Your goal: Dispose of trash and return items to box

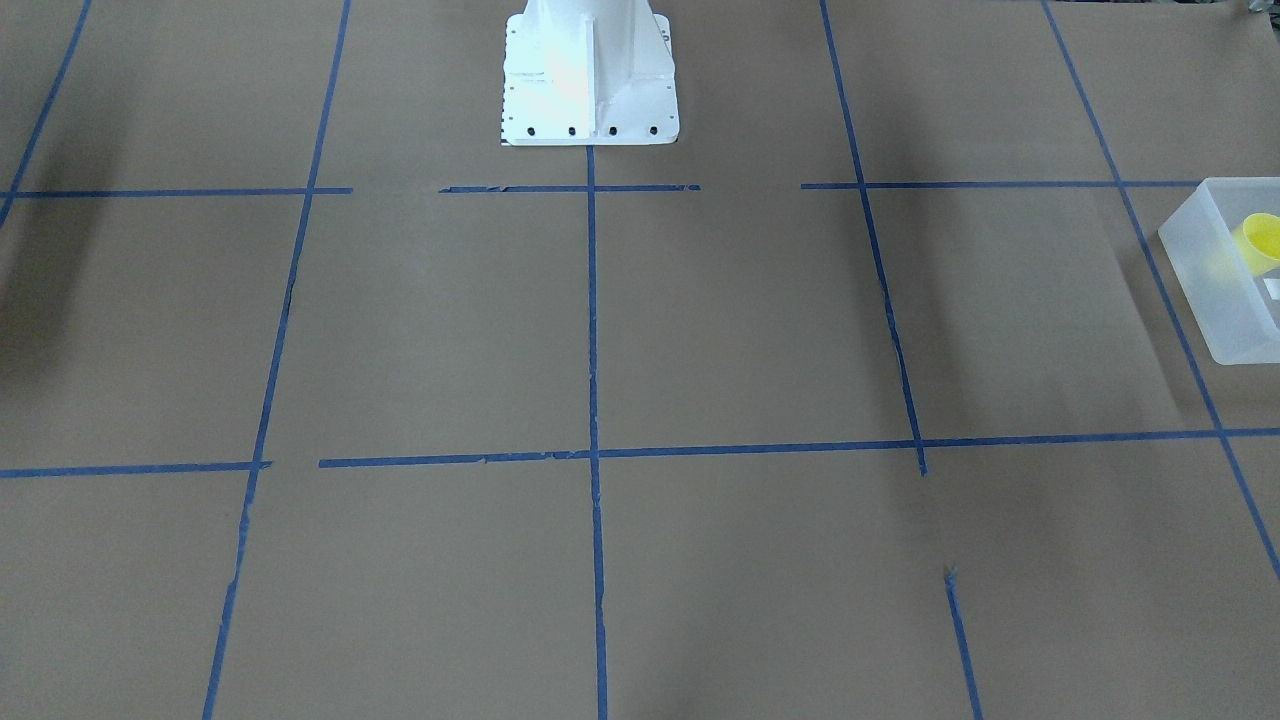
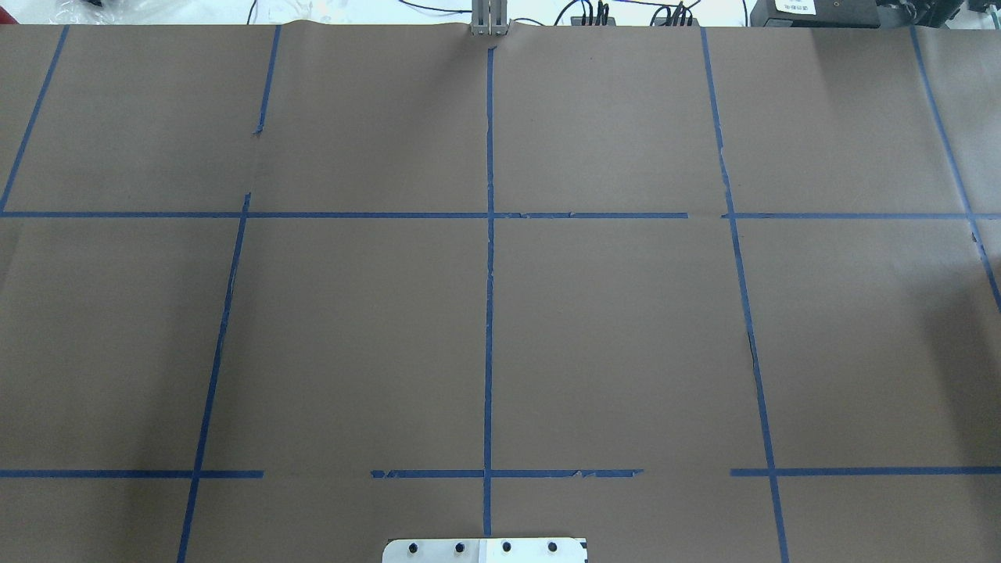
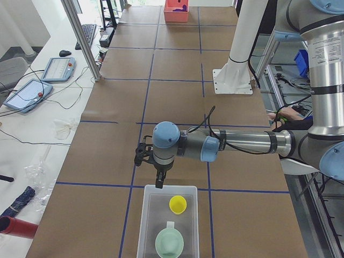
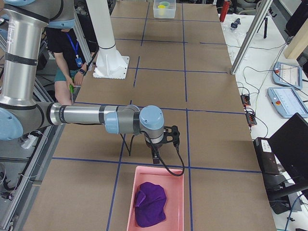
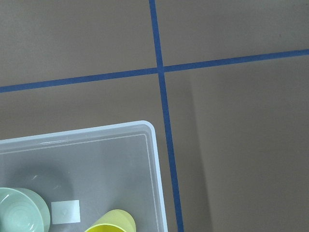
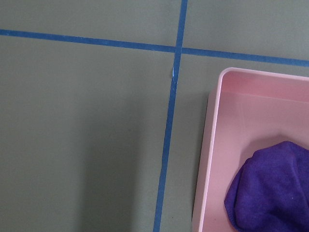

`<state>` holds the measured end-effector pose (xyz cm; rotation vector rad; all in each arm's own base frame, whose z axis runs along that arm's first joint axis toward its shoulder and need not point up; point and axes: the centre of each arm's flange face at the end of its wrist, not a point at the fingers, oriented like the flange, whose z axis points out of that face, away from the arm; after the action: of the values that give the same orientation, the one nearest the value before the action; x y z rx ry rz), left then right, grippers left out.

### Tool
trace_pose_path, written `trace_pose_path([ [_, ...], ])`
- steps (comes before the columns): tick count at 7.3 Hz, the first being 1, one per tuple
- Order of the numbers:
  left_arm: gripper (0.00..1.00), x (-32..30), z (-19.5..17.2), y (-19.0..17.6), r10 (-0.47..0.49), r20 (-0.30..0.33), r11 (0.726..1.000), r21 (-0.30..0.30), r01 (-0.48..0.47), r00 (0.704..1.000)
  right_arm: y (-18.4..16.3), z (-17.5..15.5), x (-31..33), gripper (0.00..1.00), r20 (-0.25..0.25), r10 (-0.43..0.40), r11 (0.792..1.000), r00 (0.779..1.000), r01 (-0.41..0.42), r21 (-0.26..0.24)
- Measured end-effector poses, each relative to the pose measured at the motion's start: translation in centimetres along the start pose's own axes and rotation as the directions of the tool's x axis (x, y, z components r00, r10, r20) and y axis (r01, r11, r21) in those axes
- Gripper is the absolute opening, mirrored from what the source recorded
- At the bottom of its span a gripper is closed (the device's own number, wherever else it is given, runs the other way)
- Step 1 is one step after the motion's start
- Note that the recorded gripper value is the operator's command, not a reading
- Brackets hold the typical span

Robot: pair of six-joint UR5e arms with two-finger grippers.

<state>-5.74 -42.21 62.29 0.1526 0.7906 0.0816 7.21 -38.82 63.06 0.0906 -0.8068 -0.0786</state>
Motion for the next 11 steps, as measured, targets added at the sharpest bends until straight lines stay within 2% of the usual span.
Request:
trace_pose_path([
  [2,1.00,-0.1,0.0,0.1,-0.003,0.001,1.000,-0.001,0.003,1.000,1.0,0.2,0.0,1.00,0.004,0.008,1.000,1.000,-0.008,-0.008],
  [6,1.00,0.1,-0.3,0.3,-0.001,0.000,1.000,0.004,0.001,1.000,-0.3,0.2,0.0,1.00,-0.023,0.043,0.999,0.999,-0.044,-0.006],
  [11,1.00,0.2,-0.4,0.4,0.000,0.000,1.000,0.007,0.000,1.000,-0.5,1.1,-0.8,1.00,-0.029,0.029,0.999,0.999,-0.030,-0.026],
])
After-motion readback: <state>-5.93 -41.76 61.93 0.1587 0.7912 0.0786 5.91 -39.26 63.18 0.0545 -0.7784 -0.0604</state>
